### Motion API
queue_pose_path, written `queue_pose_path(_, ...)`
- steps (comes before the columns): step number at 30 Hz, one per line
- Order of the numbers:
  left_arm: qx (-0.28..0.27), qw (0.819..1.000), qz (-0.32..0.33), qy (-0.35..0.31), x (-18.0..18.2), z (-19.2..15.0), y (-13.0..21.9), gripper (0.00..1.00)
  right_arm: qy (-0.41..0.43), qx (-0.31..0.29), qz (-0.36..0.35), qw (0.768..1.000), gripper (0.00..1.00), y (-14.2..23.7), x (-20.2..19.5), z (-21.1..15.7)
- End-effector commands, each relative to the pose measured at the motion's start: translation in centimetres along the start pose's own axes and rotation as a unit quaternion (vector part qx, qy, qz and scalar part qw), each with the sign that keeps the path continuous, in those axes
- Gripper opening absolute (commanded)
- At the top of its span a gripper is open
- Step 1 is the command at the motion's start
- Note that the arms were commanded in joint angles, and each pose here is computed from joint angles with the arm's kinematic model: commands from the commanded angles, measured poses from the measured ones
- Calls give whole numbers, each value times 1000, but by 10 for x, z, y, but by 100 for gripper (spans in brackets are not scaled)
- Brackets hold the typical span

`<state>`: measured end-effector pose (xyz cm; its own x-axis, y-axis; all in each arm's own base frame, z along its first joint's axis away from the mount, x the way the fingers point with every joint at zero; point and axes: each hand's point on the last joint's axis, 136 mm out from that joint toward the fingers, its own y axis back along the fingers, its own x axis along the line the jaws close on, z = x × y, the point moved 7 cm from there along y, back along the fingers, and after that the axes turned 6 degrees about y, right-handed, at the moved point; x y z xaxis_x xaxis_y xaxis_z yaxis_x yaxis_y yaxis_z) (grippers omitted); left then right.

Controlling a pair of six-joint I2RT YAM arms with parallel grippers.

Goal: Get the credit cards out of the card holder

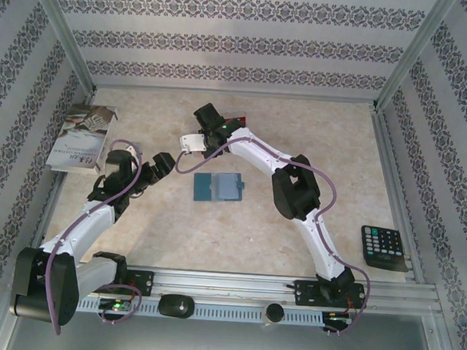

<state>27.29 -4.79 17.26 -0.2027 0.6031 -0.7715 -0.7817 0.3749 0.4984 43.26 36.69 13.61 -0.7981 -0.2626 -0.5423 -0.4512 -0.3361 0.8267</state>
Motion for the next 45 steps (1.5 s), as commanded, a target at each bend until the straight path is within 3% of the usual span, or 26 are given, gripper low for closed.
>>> queue_pose_path(1,-5,1000,-11,5,1,1,0,100,-11,9,-28,1000,22,-3,-8,-3)
queue_pose_path(6,-6,1000,-15,4,0,2,1,100,-25,13,-73,997,27,-5,-21,-4)
queue_pose_path(12,-12,1000,-14,-1,-2,3,4,99,-109,-56,-137,983,26,31,-59,11)
queue_pose_path(16,-33,999,-25,1,-5,6,9,100,-183,-145,-171,957,27,79,-86,22)
queue_pose_path(21,-57,998,-26,-1,-6,8,17,100,-344,-216,-139,903,36,119,-114,-5)
queue_pose_path(24,-79,997,-26,6,-6,13,16,100,-448,-195,-100,867,38,115,-124,-39)
queue_pose_path(27,-111,994,-21,11,-10,28,8,98,-557,-170,-86,809,36,106,-131,-91)
queue_pose_path(29,-127,992,-21,17,-13,40,-5,92,-626,-163,-84,758,31,101,-134,-131)
queue_pose_path(32,-120,992,-31,8,-26,60,-36,87,-694,-200,-60,689,27,95,-138,-178)
queue_pose_path(35,-108,994,-28,-8,-36,78,-73,86,-729,-203,-47,652,17,83,-137,-213)
queue_pose_path(38,-107,994,-17,-25,-44,99,-105,86,-749,-234,-11,620,17,70,-134,-226)
queue_pose_path(43,-120,990,15,-73,-60,136,-147,80,-748,-255,21,612,16,49,-128,-217)
queue_pose_path(45,-101,989,27,-99,-64,146,-169,77,-752,-266,32,603,15,39,-127,-213)
